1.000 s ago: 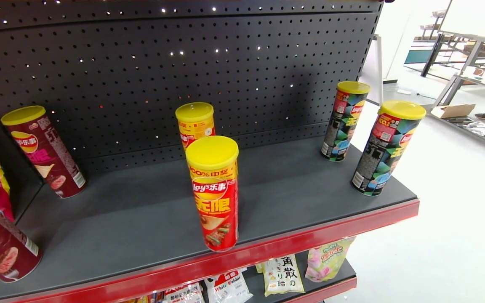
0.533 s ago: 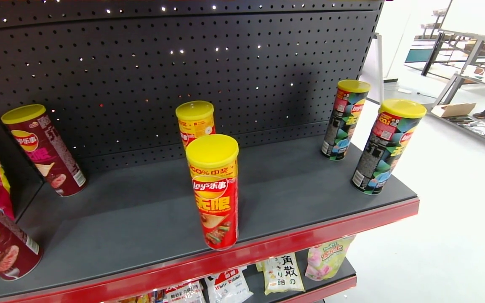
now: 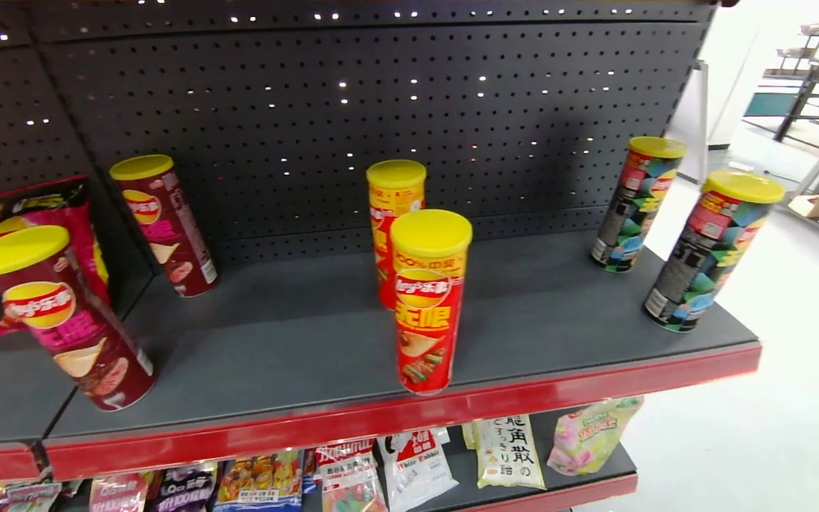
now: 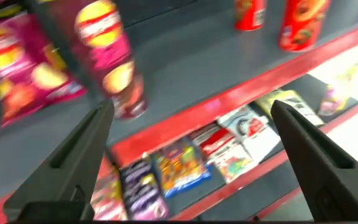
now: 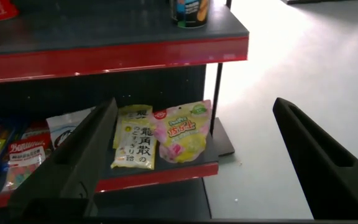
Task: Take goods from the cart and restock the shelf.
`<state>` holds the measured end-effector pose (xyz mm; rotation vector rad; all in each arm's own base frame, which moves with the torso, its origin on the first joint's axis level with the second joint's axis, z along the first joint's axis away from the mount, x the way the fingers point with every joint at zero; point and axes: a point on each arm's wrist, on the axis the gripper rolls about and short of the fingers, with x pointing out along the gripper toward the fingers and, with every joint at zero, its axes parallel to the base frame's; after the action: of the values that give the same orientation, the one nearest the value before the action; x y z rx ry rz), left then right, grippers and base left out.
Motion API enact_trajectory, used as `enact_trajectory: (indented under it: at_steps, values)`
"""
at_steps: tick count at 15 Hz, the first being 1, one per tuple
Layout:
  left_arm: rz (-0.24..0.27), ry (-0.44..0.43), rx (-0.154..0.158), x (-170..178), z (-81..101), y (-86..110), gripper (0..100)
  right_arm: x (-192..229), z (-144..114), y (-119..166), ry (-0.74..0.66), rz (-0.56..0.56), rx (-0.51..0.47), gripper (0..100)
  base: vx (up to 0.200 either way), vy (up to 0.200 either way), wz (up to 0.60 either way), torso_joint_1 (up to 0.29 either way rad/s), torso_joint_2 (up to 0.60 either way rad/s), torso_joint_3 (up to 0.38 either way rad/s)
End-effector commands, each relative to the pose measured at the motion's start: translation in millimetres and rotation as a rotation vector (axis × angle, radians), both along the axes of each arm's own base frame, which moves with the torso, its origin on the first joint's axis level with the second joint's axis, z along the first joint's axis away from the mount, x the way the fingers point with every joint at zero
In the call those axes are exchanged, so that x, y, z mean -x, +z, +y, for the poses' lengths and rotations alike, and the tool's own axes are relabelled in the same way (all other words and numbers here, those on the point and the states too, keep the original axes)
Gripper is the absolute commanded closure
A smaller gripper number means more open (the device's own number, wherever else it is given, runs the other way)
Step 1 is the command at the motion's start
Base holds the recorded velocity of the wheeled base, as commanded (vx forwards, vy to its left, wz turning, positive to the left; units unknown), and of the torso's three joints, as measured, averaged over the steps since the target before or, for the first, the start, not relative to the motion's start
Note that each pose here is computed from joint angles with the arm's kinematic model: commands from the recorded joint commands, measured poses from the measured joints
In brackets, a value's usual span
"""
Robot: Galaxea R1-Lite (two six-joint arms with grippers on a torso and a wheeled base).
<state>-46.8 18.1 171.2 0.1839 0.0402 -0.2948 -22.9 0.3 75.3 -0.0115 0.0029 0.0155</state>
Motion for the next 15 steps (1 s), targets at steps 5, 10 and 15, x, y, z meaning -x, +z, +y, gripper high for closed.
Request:
enact_trajectory:
  at_steps: [5,10,15]
  values:
    - [0.011,0.006,0.015,-1,-0.2,-2.3,0,0,0,0,0.001,0.000,-0.002,0,0.000,0.000,0.48,0.004,0.00,-0.002]
    - [0.076,0.205,0.169,-1,-2.9,-34.2,0,0,1,0,0.064,-0.001,0.013,0,0.000,0.000,0.00,0.000,0.00,0.000]
    - [0.027,0.221,0.226,-15,-6.4,-49.9,0,-18,4,114,0.211,-0.039,-0.063,0,0.000,0.000,0.00,0.000,0.00,0.000]
